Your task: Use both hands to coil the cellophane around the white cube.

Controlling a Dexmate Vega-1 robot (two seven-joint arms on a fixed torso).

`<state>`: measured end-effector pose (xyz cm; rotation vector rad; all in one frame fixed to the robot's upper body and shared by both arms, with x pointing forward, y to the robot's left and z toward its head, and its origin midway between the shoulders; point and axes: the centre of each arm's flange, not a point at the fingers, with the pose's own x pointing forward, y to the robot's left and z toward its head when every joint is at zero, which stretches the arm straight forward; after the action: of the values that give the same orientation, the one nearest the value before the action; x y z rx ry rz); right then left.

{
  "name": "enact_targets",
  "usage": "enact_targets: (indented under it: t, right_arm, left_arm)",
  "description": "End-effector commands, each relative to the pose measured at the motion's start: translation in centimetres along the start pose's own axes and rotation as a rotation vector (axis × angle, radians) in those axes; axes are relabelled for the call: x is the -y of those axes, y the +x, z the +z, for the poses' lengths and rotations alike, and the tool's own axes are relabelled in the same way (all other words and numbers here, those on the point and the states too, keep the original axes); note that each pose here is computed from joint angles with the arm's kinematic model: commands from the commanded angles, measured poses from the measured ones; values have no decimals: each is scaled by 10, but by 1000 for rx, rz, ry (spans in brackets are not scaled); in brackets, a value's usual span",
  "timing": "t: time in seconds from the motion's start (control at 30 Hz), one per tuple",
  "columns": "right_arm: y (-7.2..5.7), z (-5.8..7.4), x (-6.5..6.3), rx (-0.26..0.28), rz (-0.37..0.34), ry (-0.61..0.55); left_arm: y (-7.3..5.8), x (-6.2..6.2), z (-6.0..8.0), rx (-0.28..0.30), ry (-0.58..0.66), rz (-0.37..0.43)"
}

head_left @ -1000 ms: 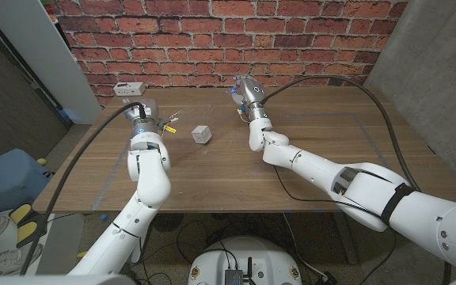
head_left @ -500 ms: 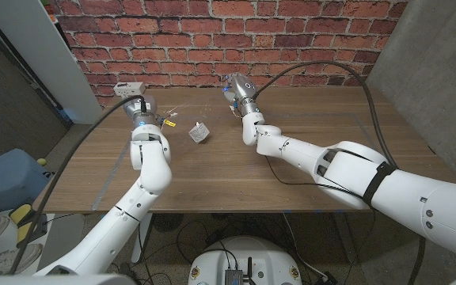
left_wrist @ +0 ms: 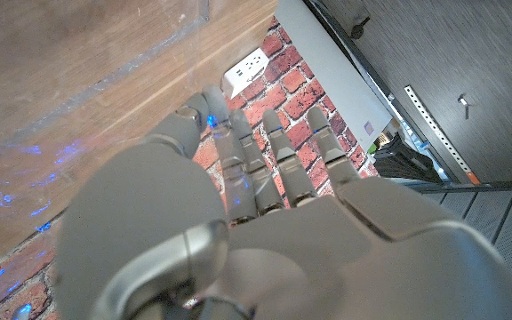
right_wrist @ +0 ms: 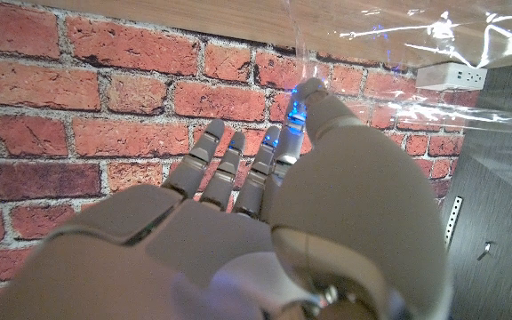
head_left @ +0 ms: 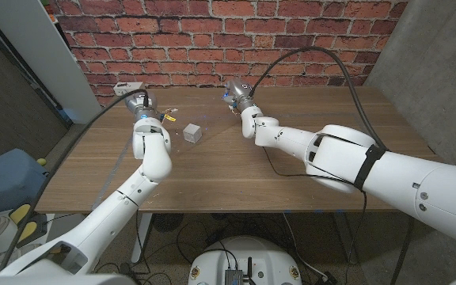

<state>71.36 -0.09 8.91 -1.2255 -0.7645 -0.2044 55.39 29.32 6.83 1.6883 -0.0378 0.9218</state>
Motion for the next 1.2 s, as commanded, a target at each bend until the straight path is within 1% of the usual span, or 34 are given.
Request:
enact_targets:
  t: [0.03,0.13,0.17,0.27,0.4,0.5,0.67,0.73,0.8,0.9,0.93,0.97,1.0,1.03,1.07,1.1,1.13,1.17,1.2]
  right_arm:
    - [4,-4,-1,-35,57,20]
    - [3,-7,0,-41,38,37]
    - [3,-7,1,-44,31,44]
    - [2,-10,4,-49,-3,67]
    - [6,-15,7,-75,7,114]
    - [4,-20,11,-83,-32,159]
    - [-3,-30,15,-81,-112,237]
    - [-6,-33,17,-71,-149,255]
    - [-11,-36,18,-42,-182,262]
    - [-18,-40,22,44,-214,233]
    - [-20,-41,23,78,-210,219]
    - [-24,-43,24,125,-170,188]
    - [-24,-43,24,116,-156,184]
    - [-25,-44,24,129,-129,166]
    - [-27,-45,25,156,-65,151]
    - [-27,-45,25,153,-57,149]
    - [-28,-46,25,166,-23,153]
    - [-30,-47,25,189,37,162]
    - [-30,-47,25,188,42,162]
  left_arm:
    - [23,9,3,-29,77,-28]
    - [26,12,4,-29,86,-35]
    - [27,13,4,-37,85,-40]
    - [31,18,6,-34,103,-47]
    - [37,23,9,-43,120,-65]
    - [40,26,11,-46,134,-72]
    - [46,30,13,-56,157,-75]
    - [48,31,15,-64,171,-78]
    - [50,32,16,-62,177,-77]
    - [52,33,18,-62,191,-78]
    - [53,34,19,-63,191,-83]
    - [53,35,20,-64,199,-83]
    - [53,35,21,-65,199,-83]
    - [54,36,22,-65,204,-84]
    - [54,37,23,-67,208,-82]
    - [54,37,23,-68,208,-81]
    - [55,38,24,-69,210,-82]
    - [56,39,26,-71,214,-80]
    - [56,39,26,-72,213,-80]
